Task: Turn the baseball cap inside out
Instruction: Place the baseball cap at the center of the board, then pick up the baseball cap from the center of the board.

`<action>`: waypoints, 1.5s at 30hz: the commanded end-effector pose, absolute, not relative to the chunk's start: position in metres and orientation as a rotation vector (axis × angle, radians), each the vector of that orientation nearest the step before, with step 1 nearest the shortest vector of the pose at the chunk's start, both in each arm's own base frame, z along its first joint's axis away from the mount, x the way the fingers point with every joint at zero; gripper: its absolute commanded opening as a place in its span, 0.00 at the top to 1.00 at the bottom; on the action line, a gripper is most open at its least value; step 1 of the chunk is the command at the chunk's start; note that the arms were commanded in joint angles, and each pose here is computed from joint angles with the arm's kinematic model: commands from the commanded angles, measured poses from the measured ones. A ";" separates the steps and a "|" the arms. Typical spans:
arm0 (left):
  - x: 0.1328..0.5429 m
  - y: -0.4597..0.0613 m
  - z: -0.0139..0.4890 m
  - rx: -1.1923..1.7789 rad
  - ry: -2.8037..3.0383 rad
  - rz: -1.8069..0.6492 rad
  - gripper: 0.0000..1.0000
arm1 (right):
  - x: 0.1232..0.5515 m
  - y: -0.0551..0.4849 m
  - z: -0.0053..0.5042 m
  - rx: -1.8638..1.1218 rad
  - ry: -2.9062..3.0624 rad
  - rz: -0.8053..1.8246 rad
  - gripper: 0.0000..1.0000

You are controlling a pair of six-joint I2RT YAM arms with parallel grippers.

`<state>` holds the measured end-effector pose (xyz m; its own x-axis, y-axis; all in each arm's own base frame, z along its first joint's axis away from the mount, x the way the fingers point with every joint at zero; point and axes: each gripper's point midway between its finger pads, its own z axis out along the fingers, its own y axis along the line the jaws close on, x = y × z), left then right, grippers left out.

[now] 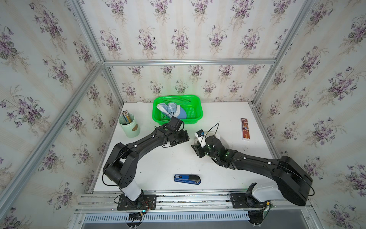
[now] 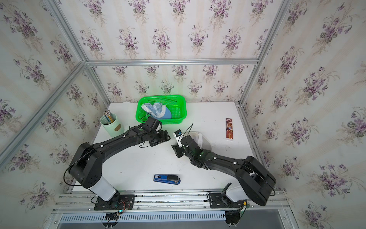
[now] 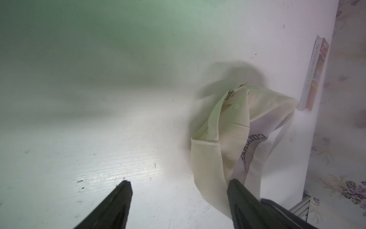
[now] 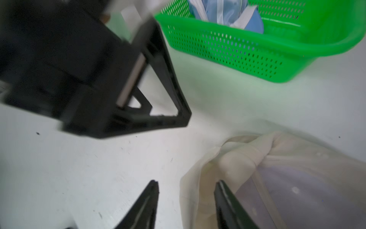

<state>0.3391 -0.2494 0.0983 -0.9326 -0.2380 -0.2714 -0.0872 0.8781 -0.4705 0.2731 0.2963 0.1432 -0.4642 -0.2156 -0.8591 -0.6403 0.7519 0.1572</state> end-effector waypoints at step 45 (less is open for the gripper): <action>0.324 -0.342 0.165 0.479 2.337 -0.763 1.00 | 0.328 0.261 0.084 -0.368 2.289 0.685 0.65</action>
